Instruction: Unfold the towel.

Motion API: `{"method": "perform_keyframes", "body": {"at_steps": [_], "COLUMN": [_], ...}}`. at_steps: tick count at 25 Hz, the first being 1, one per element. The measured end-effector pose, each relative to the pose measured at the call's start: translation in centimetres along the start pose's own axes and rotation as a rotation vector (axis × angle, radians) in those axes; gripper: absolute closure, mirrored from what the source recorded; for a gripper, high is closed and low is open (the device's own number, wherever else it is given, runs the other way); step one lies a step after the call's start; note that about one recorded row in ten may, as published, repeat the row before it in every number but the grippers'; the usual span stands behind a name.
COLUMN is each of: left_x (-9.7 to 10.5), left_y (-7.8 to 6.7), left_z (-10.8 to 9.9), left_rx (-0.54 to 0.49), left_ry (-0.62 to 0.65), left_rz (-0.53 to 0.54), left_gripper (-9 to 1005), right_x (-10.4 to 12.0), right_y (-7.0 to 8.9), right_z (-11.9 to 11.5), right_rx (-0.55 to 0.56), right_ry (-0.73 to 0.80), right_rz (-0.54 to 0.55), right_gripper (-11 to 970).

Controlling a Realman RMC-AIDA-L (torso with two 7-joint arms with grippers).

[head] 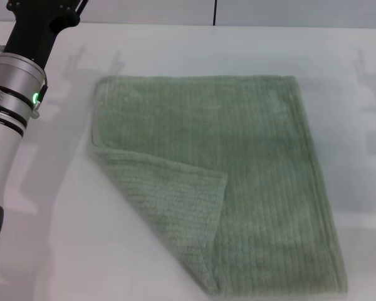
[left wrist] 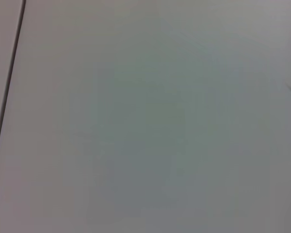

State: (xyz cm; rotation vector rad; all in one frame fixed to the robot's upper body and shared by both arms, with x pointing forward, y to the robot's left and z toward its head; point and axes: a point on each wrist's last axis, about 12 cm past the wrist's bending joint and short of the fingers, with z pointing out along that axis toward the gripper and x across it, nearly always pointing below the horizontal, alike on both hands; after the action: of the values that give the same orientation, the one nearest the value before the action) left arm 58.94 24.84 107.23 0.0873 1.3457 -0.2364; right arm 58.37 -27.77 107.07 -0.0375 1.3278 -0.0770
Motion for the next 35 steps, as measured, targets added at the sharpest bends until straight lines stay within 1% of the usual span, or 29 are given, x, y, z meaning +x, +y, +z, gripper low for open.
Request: {"method": "perform_keyframes", "body": {"at_steps": [11,14,15,23,30,35], "left_x": [-0.1,-0.3,-0.6,-2.0,-2.7,-2.8], "left_y": [0.1,0.6,1.0,2.0,3.1,3.3], "left_z": [0.3,0.6,1.1,2.5,2.9,3.1], "left_rx": [-0.005,-0.015,-0.023,-0.025,-0.072,-0.079], "left_ry": [0.000,0.004,-0.002,-0.053,-0.081,-0.070], "left_rz": [0.005,0.013,0.026,0.075,0.081,0.087], "left_gripper": [163,163,163,163,162,162], "right_x": [-0.1,-0.2,-0.1,0.3,0.4,0.4], "right_y": [0.5,0.4,0.4,0.1,0.1,0.1], "right_z": [0.3,0.5,0.6,0.5,0.2,0.2], "right_rx": [-0.005,-0.005,-0.006,0.000,0.006,0.006], "right_ry": [-0.002,0.002,0.011,0.036,0.041,0.042], "right_rz": [0.025,0.021,0.018,0.013,0.019,0.019], "right_gripper": [259,259,259,258,258,258]}}
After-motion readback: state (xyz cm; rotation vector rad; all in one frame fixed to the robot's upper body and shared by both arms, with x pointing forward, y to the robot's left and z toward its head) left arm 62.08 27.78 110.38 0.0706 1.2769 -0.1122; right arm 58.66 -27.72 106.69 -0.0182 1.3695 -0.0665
